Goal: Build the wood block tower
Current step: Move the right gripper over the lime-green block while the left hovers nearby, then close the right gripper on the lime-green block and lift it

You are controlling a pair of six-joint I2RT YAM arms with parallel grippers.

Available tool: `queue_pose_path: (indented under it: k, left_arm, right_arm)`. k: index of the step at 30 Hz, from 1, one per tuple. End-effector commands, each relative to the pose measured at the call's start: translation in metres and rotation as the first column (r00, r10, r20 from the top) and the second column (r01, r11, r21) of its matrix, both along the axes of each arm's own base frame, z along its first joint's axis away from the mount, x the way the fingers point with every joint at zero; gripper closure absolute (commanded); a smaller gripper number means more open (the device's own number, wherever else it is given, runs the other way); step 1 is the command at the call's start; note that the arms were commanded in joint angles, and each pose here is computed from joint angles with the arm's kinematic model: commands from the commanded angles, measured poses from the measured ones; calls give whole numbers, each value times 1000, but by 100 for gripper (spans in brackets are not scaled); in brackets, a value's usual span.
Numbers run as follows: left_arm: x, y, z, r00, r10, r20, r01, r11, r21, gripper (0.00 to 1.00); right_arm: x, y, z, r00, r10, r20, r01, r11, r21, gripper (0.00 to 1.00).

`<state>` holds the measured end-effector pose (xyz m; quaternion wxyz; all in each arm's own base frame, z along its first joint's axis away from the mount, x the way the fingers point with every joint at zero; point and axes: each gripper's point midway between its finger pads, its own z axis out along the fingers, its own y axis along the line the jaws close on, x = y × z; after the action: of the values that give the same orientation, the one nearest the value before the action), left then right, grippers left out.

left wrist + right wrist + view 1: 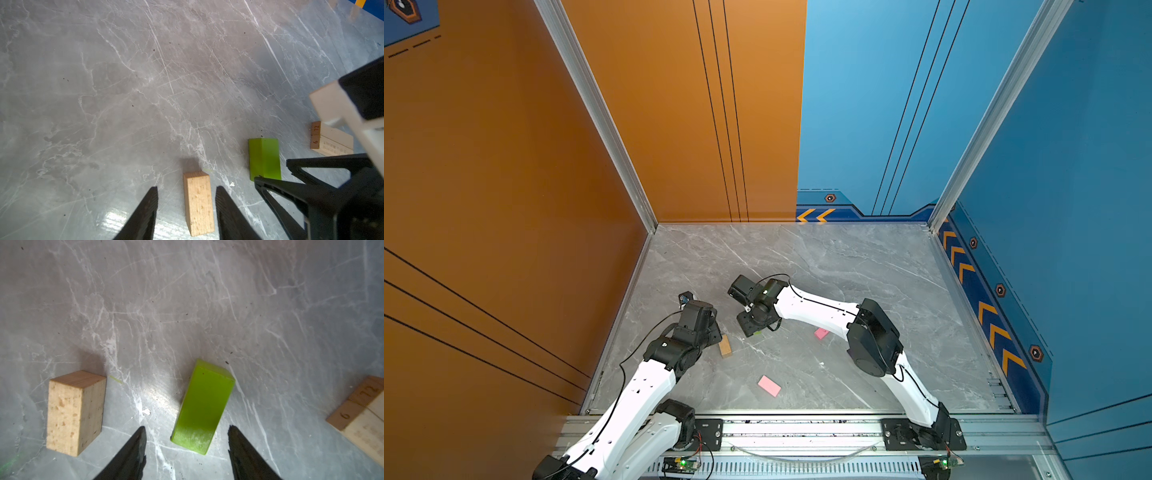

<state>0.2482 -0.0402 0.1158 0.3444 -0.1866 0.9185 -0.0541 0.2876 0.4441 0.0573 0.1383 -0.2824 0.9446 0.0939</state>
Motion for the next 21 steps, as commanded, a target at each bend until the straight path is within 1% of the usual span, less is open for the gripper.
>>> queue_pose_path:
  k: [1, 6, 9, 11, 15, 18, 21]
  left_arm:
    - [-3, 4, -5, 1000, 18, -12, -18, 1000, -2, 52]
    - [-4, 4, -6, 1000, 20, -14, -20, 1000, -6, 52]
    - [-3, 4, -7, 1000, 18, -15, -19, 1000, -6, 52]
    - [-3, 4, -7, 1000, 19, -16, -19, 1000, -6, 52]
    - [-3, 3, -8, 1000, 16, -17, -16, 1000, -9, 52]
    - [-3, 3, -8, 1000, 15, -18, -15, 1000, -10, 52]
    - [-2, 4, -9, 1000, 17, -19, -17, 1000, -10, 52]
  right_arm:
    - [-1, -5, -6, 1000, 12, -7, -12, 999, -47, 36]
    - [0, -7, -12, 1000, 9, -6, -9, 998, -66, 36]
    - [3, -7, -15, 1000, 5, -3, -5, 997, -75, 38]
    - [5, -6, -15, 1000, 2, 3, -2, 997, -75, 43]
    - [8, -6, -19, 1000, -3, 4, 3, 997, -80, 56]
    - [9, -6, -20, 1000, -5, 3, 5, 997, -83, 64]
    - [10, -8, -22, 1000, -8, 1, 8, 996, -88, 66]
